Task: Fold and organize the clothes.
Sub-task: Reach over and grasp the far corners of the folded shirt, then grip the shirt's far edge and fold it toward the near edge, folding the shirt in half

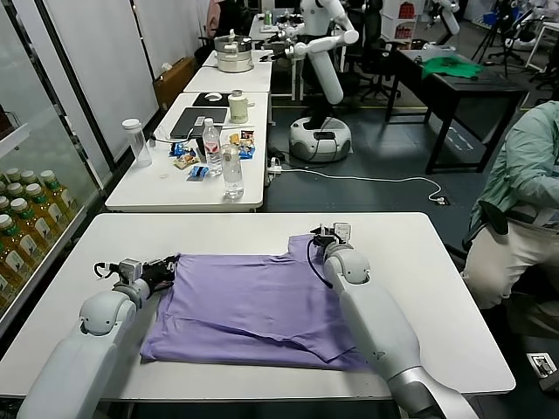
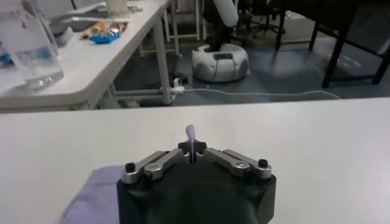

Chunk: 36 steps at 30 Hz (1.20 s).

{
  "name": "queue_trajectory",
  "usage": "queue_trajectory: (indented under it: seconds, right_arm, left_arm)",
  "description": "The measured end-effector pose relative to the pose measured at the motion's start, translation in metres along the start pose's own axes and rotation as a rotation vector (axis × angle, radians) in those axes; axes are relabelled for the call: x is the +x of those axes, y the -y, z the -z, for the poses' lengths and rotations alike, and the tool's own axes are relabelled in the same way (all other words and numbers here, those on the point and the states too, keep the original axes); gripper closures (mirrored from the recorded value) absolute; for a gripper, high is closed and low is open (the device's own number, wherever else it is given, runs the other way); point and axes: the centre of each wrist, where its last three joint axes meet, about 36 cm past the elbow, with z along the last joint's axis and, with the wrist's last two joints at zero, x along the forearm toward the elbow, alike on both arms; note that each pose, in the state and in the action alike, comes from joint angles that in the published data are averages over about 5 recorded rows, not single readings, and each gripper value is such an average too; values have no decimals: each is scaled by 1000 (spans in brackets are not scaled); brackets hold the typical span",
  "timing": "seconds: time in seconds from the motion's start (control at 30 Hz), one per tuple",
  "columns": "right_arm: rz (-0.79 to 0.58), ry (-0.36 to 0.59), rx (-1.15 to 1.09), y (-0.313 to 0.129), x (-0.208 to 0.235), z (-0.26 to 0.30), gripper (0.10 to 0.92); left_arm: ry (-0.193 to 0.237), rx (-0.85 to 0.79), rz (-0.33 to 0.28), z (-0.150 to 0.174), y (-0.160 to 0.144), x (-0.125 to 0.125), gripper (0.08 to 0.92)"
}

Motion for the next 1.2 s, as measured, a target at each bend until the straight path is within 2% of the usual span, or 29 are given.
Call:
queue_trajectory:
  seconds: [0.3, 0.63, 0.9, 1.0, 1.1, 1.2]
  right_arm:
    - [22, 52, 25, 29, 84, -9, 911]
    - [49, 39, 44, 36, 154, -40, 911]
    - [58, 30, 67, 39, 194, -58, 911]
    - [53, 19, 79, 42, 202, -64, 906]
    - [55, 7, 94, 43, 211, -69, 859]
    - [57, -2, 104, 43, 219, -73, 777]
  left_arm:
    - [66, 24, 4, -2, 9, 42, 911]
    - [81, 47, 3, -30, 18, 81, 911]
    - [65, 46, -8, -44, 26, 99, 911]
    - [46, 32, -16, -45, 26, 107, 911]
    - [9, 8, -20, -44, 27, 115, 905]
    - [-29, -18, -12, -45, 28, 121, 852]
